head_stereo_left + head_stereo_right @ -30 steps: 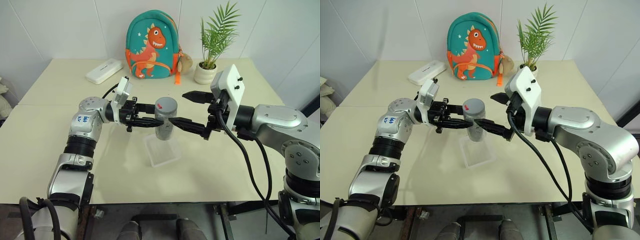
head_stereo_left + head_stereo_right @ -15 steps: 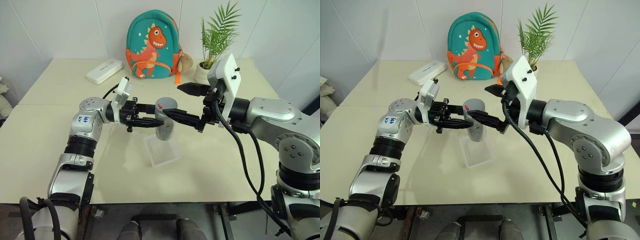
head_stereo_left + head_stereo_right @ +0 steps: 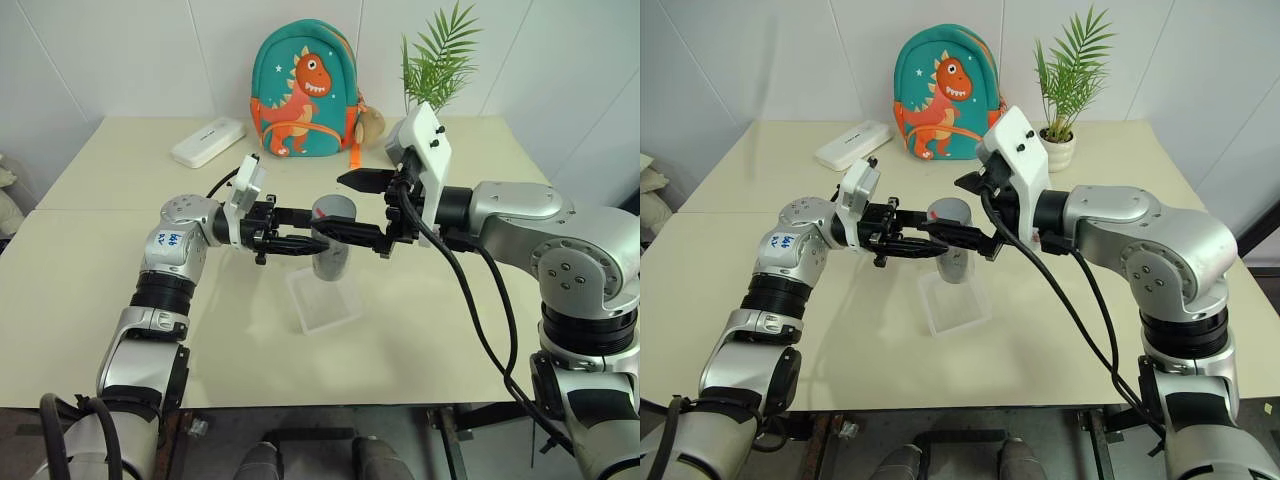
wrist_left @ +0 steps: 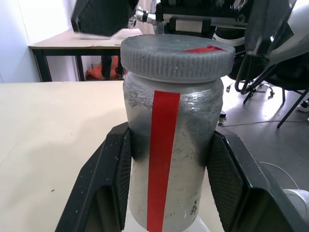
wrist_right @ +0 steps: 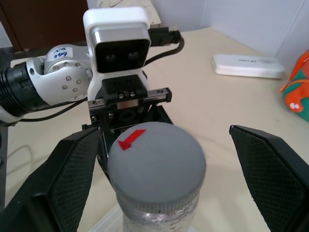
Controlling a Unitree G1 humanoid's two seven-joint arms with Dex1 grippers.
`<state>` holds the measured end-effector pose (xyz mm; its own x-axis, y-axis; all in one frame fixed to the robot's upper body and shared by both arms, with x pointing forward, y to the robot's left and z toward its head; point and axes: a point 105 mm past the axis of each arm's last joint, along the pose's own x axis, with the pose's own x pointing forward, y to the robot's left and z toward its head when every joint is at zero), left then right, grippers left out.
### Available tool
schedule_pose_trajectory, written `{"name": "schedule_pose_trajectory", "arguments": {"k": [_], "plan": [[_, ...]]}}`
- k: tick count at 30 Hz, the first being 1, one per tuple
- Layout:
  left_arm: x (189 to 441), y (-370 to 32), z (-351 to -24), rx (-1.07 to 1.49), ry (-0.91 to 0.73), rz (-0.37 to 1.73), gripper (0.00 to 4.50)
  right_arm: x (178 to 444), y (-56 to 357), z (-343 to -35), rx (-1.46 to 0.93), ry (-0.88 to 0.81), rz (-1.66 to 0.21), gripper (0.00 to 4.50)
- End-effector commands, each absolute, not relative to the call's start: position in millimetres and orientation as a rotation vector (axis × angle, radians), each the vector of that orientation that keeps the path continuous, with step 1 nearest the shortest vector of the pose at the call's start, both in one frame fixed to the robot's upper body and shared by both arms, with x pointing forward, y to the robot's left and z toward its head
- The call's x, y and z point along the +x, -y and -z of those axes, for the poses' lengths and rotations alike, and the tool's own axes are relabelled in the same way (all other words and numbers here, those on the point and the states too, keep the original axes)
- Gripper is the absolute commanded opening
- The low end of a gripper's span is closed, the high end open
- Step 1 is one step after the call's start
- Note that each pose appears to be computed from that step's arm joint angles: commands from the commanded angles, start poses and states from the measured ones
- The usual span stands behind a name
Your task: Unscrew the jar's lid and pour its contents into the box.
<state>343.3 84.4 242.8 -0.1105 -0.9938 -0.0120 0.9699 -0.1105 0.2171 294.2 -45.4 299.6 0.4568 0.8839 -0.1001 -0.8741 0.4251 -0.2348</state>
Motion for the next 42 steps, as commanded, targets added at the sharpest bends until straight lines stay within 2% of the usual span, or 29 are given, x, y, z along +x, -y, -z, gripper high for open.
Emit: {"name": "schedule_pose_trajectory", "arguments": {"k": [1,15,19,28,34,42], "plan": [[340.1,-83.3,-254.3,0.219,0.221,1.696,1.88,290.0,46.0,-308.9,-0.287,0.074,-1.108,4.48],[340.5,-83.7,-254.3,0.219,0.225,1.691,1.88,290.4,47.8,-302.7,-0.307,0.05,-1.113,4.48],[341.0,-83.8,-254.4,0.221,0.225,1.688,1.88,290.9,48.4,-300.8,-0.317,0.045,-1.11,3.32],[342.1,-83.5,-254.8,0.224,0.228,1.683,1.88,291.5,48.6,-299.3,-0.332,0.047,-1.112,3.32],[341.3,-84.3,-254.2,0.225,0.224,1.686,1.88,292.8,52.1,-316.5,-0.33,0.103,-1.091,3.32],[340.8,-83.9,-254.5,0.227,0.228,1.687,1.88,292.2,53.4,-314.8,-0.336,0.098,-1.093,3.32]]}}
